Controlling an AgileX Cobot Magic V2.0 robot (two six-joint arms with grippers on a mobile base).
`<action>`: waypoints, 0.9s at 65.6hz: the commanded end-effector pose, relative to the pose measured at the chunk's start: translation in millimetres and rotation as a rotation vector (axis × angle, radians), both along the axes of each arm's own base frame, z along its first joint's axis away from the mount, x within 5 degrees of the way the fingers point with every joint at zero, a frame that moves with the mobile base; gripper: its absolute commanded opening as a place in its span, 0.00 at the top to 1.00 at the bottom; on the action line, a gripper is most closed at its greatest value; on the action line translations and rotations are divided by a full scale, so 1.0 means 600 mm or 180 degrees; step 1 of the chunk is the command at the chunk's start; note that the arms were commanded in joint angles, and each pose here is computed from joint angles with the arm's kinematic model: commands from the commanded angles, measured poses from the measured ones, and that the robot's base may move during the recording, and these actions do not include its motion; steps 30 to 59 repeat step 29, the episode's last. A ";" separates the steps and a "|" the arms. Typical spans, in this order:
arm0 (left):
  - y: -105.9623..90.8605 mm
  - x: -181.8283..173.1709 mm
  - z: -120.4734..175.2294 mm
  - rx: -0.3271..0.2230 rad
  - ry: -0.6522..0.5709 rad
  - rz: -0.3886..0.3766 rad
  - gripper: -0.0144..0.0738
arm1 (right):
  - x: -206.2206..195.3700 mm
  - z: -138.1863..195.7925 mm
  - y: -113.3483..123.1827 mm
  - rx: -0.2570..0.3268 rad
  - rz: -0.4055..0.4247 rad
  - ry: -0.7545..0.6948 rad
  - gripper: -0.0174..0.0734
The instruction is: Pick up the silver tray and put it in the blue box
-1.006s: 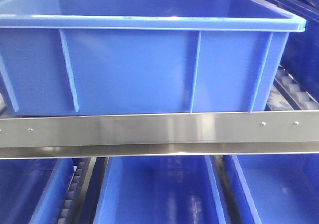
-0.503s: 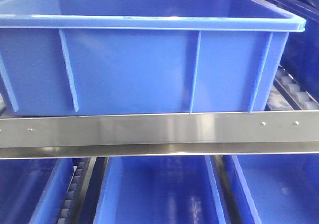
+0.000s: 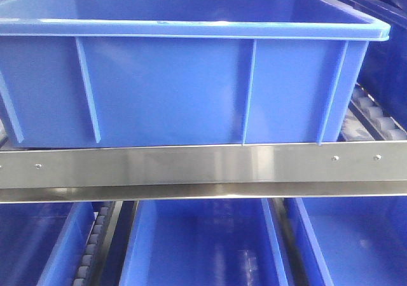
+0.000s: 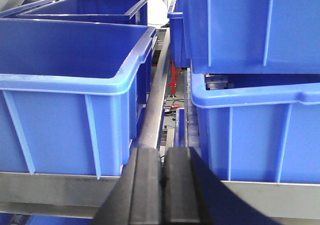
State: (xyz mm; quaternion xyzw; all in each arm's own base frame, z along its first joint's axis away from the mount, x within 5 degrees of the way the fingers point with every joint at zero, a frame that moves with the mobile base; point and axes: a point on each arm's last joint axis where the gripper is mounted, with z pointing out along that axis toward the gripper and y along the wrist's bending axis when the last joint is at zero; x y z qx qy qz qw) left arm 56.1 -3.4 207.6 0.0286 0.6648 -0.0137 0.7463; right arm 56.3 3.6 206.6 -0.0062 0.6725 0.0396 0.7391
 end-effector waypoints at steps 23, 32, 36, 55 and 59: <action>0.001 -0.003 0.006 -0.0040 -0.0289 0.0016 0.85 | -0.007 0.024 0.000 -0.0011 -0.0002 -0.0386 0.75; 0.001 -0.003 0.006 -0.0040 -0.0289 0.0016 0.85 | -0.007 0.024 0.000 -0.0011 -0.0002 -0.0386 0.75; 0.001 -0.003 0.006 -0.0040 -0.0289 0.0016 0.85 | -0.007 0.024 0.000 -0.0011 -0.0002 -0.0386 0.75; 0.001 -0.003 0.006 -0.0040 -0.0289 0.0016 0.85 | -0.007 0.024 0.000 -0.0011 -0.0002 -0.0386 0.75; 0.001 -0.003 0.006 -0.0040 -0.0289 0.0016 0.85 | -0.007 0.024 0.000 -0.0011 -0.0002 -0.0386 0.75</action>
